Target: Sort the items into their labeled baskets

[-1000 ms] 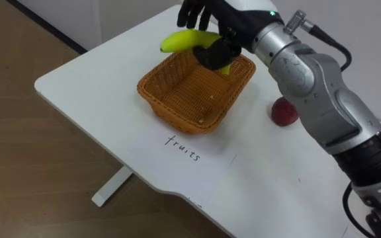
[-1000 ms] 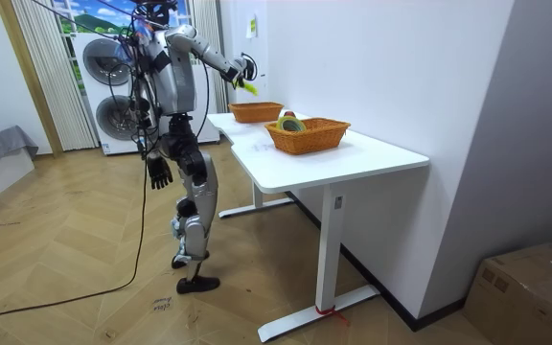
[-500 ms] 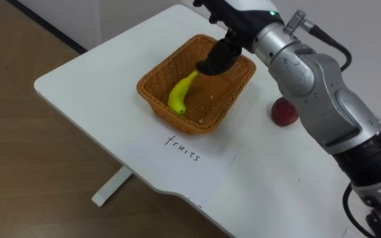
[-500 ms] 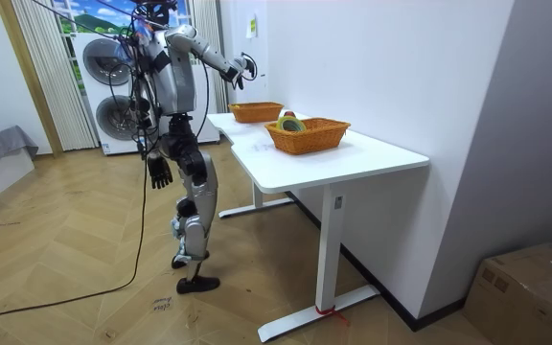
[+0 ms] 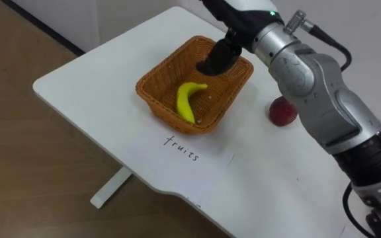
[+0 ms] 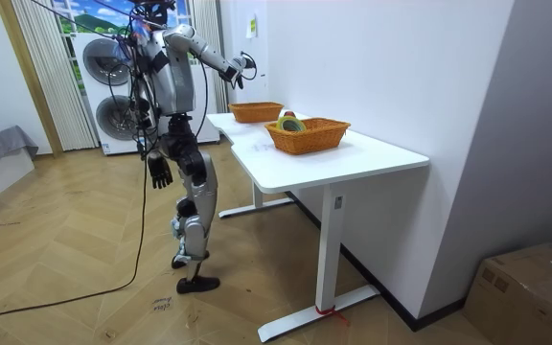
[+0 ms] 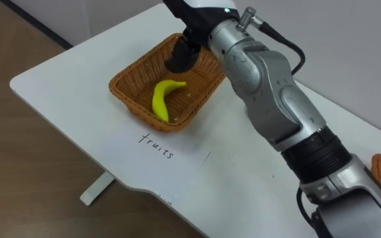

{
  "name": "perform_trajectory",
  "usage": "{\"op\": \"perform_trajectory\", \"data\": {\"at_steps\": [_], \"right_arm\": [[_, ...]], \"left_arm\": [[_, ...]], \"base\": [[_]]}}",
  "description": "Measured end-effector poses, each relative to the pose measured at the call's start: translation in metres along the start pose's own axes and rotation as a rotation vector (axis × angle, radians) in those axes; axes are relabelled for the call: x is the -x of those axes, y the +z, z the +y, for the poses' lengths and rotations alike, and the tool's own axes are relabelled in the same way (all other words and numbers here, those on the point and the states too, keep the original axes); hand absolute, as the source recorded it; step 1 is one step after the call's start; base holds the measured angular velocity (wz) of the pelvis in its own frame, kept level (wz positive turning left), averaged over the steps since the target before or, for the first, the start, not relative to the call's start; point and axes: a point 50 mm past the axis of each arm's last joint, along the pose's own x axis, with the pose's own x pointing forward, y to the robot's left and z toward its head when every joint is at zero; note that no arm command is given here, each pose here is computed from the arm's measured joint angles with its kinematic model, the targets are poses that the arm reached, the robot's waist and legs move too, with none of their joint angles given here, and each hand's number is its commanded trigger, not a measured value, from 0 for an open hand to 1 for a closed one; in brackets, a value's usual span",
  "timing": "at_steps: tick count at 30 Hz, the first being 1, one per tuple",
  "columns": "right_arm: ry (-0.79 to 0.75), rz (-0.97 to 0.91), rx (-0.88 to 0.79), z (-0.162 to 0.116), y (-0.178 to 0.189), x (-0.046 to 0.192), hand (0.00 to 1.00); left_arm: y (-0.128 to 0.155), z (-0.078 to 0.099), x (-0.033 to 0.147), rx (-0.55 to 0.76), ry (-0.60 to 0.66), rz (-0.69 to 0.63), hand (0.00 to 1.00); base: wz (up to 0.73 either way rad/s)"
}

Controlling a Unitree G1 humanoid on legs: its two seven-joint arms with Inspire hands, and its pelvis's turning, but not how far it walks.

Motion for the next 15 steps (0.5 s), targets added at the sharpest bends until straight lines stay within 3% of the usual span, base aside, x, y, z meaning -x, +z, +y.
{"op": "perform_trajectory", "data": {"at_steps": [15], "right_arm": [[0.005,0.007,-0.021,0.0022,-0.0024,0.0017,0.0]], "left_arm": [[-0.0003,0.0004,0.0004,-0.019,-0.004,-0.005,0.0]], "base": [[0.01]]}}
